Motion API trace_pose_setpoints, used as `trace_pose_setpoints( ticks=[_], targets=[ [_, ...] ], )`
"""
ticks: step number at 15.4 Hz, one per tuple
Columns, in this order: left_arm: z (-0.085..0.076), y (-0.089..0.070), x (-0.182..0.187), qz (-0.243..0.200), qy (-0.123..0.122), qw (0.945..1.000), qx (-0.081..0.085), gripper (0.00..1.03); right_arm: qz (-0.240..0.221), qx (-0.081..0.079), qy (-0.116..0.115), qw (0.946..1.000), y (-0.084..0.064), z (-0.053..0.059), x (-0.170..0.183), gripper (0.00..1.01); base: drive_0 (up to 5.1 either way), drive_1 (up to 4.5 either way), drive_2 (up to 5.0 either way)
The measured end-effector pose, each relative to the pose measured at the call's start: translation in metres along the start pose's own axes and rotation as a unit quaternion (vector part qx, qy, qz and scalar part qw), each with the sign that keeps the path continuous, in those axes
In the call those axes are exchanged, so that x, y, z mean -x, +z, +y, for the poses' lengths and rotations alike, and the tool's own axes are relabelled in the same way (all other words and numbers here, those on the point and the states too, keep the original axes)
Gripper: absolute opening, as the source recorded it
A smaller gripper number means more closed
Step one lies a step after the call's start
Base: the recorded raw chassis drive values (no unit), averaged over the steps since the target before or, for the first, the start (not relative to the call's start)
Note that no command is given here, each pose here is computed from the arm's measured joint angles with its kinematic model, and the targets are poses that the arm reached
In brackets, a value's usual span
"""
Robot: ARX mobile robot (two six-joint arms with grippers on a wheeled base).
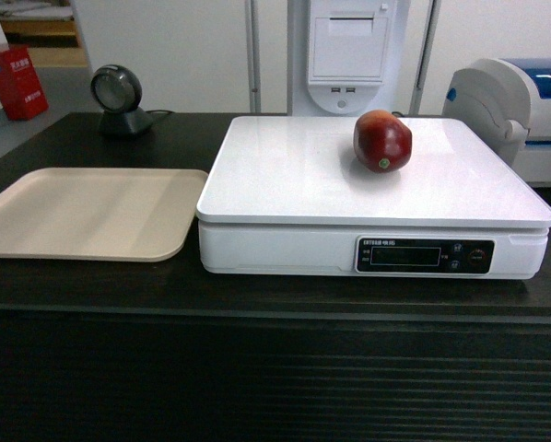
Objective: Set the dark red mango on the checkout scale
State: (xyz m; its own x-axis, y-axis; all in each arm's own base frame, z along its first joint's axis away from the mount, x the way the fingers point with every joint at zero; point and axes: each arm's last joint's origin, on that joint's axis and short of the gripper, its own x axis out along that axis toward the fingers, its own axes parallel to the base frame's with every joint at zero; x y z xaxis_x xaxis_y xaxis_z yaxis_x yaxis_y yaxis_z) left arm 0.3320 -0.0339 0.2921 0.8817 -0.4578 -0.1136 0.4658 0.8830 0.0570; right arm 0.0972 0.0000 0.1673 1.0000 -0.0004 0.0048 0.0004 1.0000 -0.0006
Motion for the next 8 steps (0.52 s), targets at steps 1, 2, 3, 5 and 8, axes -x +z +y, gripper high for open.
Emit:
trace_pose_setpoints(
  ticks=[1,2,3,5,8],
  targets=[
    [0.005,-0.003,0.015,-0.006,0.038,0.9991,0.019,0.98,0.000,0.000,0.000,1.0000,0.000,0.000,0.000,0.98,0.0,0.00,0.0],
    [0.006,-0.003,0.018,-0.007,0.045,0.9987,0.023,0.98,0.000,0.000,0.000,1.0000,0.000,0.000,0.000,0.98,0.0,0.00,0.0],
    [0.002,0.001,0.030,-0.044,0.121,0.9915,0.022,0.91,0.000,0.000,0.000,1.0000,0.000,0.000,0.000,0.98,0.0,0.00,0.0],
    [-0.014,-0.013,0.070,-0.053,0.221,0.9733,0.030,0.69,0.000,0.000,0.000,1.0000,0.000,0.000,0.000,0.98,0.0,0.00,0.0],
    [-0.026,-0.046,0.118,-0.051,0.245,0.9673,0.038,0.35,0.000,0.000,0.000,1.0000,0.000,0.000,0.000,0.98,0.0,0.00,0.0]
  ],
)
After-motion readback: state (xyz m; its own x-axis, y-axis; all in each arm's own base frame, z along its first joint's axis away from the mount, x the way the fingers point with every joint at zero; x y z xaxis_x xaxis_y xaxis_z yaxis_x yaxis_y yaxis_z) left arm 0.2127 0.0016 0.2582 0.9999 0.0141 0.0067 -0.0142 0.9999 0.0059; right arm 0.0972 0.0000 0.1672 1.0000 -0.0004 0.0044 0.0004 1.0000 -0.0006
